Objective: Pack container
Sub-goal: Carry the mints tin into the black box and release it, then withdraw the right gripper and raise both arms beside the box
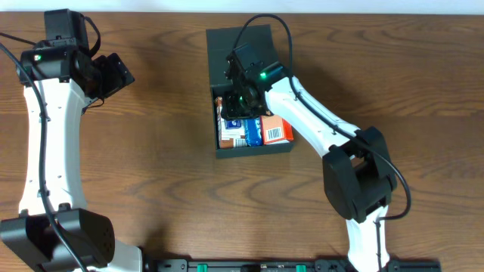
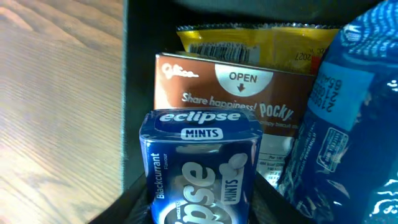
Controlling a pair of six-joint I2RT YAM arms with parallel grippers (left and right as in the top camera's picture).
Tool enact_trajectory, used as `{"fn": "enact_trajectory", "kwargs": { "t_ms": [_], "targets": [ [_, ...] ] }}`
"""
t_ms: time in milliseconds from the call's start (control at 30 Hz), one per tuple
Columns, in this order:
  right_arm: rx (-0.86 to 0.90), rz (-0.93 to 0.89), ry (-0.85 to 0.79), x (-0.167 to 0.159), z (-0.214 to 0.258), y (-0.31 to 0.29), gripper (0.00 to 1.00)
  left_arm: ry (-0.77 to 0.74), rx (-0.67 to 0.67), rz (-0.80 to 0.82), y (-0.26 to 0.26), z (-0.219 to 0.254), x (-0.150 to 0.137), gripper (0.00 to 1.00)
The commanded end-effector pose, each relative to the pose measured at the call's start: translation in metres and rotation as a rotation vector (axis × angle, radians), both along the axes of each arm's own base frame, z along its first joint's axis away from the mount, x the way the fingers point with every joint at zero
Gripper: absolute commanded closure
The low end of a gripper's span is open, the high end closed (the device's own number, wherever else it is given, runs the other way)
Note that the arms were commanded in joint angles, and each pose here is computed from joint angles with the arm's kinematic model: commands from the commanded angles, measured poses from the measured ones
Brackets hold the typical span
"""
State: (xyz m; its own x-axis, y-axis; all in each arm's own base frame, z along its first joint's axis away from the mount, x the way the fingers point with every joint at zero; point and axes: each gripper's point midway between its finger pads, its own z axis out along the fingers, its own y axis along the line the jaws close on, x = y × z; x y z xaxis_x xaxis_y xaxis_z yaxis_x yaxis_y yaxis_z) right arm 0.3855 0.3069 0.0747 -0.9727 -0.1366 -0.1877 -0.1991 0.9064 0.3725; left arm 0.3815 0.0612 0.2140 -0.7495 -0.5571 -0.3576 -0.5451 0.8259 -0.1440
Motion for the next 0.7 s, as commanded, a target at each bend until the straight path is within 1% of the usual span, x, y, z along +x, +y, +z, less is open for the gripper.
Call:
{"fn": "enact_trajectory", "kwargs": {
  "t_ms": [0,33,67,133,167,333,433,467,500,533,567,600,667],
  "targets": [
    [0.034,-0.013,0.005,0.004,0.013,0.009,0.31,-0.021,0.001,-0.002,0.001,0.008,0.002,0.02],
    [0.031,-0.011,-0.001,0.005,0.019,0.008,0.27,-0.021,0.001,-0.002,0.001,0.008,0.002,0.02],
    [0.026,-0.012,-0.011,0.008,0.027,0.007,0.18,-0.021,0.001,-0.002,0.001,0.008,0.002,0.02],
    [0.007,-0.022,-0.033,0.013,0.043,0.003,0.04,-0.021,0.001,-0.002,0.001,0.008,0.002,0.02],
    [-0.004,-0.026,-0.041,0.015,0.050,0.001,0.01,-0.021,0.001,-0.002,0.001,0.008,0.002,0.02],
    [0.005,0.032,-0.101,0.017,0.095,0.002,0.01,-0.021,0.001,-0.002,0.001,0.008,0.002,0.02],
    [-0.030,0.054,-0.201,0.029,0.124,-0.006,0.01,-0.022,0.001,-0.001,0.001,0.008,0.002,0.02],
    [-0.057,0.026,-0.242,0.039,0.134,-0.016,0.12,-0.024,0.000,-0.001,0.001,0.008,0.003,0.02],
    [-0.071,0.002,-0.264,0.047,0.139,-0.025,0.44,-0.027,-0.003,0.005,0.000,0.008,0.004,0.02],
    [-0.081,-0.026,-0.283,0.056,0.142,-0.035,0.67,-0.031,-0.008,0.003,-0.001,0.007,0.006,0.00],
    [-0.080,-0.059,-0.294,0.066,0.144,-0.047,0.95,-0.043,-0.029,-0.008,-0.005,0.007,0.009,0.11],
    [-0.076,-0.095,-0.299,0.077,0.145,-0.063,0.99,-0.056,-0.060,-0.024,-0.011,0.006,0.014,0.26],
    [-0.085,-0.151,-0.305,0.094,0.143,-0.091,0.99,-0.081,-0.132,-0.061,-0.025,0.003,0.024,0.53]
  ]
}}
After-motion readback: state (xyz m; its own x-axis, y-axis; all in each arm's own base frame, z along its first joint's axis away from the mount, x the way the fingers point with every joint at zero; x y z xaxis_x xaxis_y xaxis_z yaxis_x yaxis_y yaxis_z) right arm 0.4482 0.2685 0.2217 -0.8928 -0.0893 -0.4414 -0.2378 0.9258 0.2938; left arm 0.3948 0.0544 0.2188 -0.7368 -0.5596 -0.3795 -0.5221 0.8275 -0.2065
